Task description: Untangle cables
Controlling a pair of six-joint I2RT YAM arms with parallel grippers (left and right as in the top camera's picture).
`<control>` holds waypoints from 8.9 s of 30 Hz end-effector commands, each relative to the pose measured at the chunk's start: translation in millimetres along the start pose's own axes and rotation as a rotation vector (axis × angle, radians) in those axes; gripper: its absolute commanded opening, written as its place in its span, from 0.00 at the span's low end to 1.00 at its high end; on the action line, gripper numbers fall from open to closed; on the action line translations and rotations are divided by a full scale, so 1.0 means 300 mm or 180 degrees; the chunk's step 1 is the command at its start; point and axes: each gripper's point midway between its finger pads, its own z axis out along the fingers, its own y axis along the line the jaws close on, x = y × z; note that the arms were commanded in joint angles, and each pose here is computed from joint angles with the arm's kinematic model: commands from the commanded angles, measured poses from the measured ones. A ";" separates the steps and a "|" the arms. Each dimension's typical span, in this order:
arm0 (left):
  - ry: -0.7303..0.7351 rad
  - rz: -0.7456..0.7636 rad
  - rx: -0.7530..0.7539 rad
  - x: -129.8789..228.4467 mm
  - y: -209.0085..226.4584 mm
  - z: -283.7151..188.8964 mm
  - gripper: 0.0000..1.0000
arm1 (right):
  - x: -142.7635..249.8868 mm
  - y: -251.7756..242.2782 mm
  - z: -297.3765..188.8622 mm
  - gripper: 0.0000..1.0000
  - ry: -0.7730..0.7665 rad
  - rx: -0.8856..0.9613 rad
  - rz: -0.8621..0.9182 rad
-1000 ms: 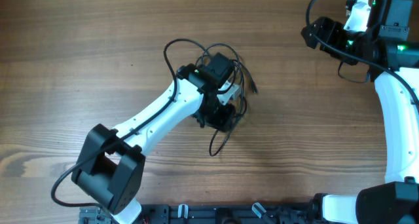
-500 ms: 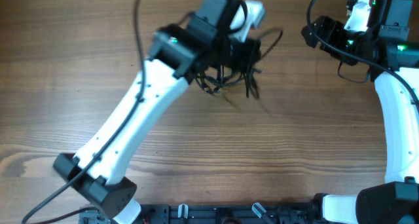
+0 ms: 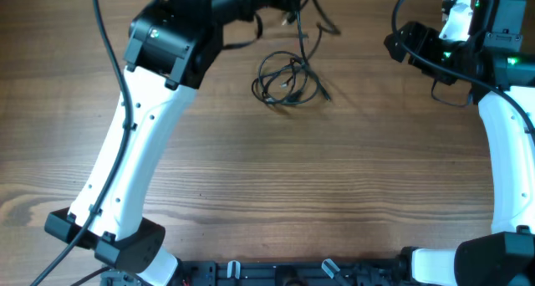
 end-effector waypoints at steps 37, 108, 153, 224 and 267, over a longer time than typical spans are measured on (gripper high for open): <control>-0.0830 -0.1649 0.1638 -0.380 -0.307 -0.240 0.04 | 0.104 0.480 0.318 0.24 0.0349 -0.1717 -0.0777; 0.0349 -0.0577 0.0402 0.566 0.023 0.627 0.50 | -0.232 -0.117 -0.284 0.04 -0.1310 0.0899 -0.0225; 0.1098 -0.0443 -0.1170 0.369 0.529 -0.020 1.00 | -0.044 -1.093 -0.734 0.04 -0.1367 0.2868 0.2772; 0.3524 0.0846 -0.1419 1.102 1.136 -0.004 0.61 | -0.054 -0.102 0.045 1.00 0.0441 0.0425 0.0061; 0.0492 -0.0747 0.0036 0.059 0.151 -0.309 0.04 | 0.084 0.296 0.149 0.99 0.0870 -0.1000 -0.0717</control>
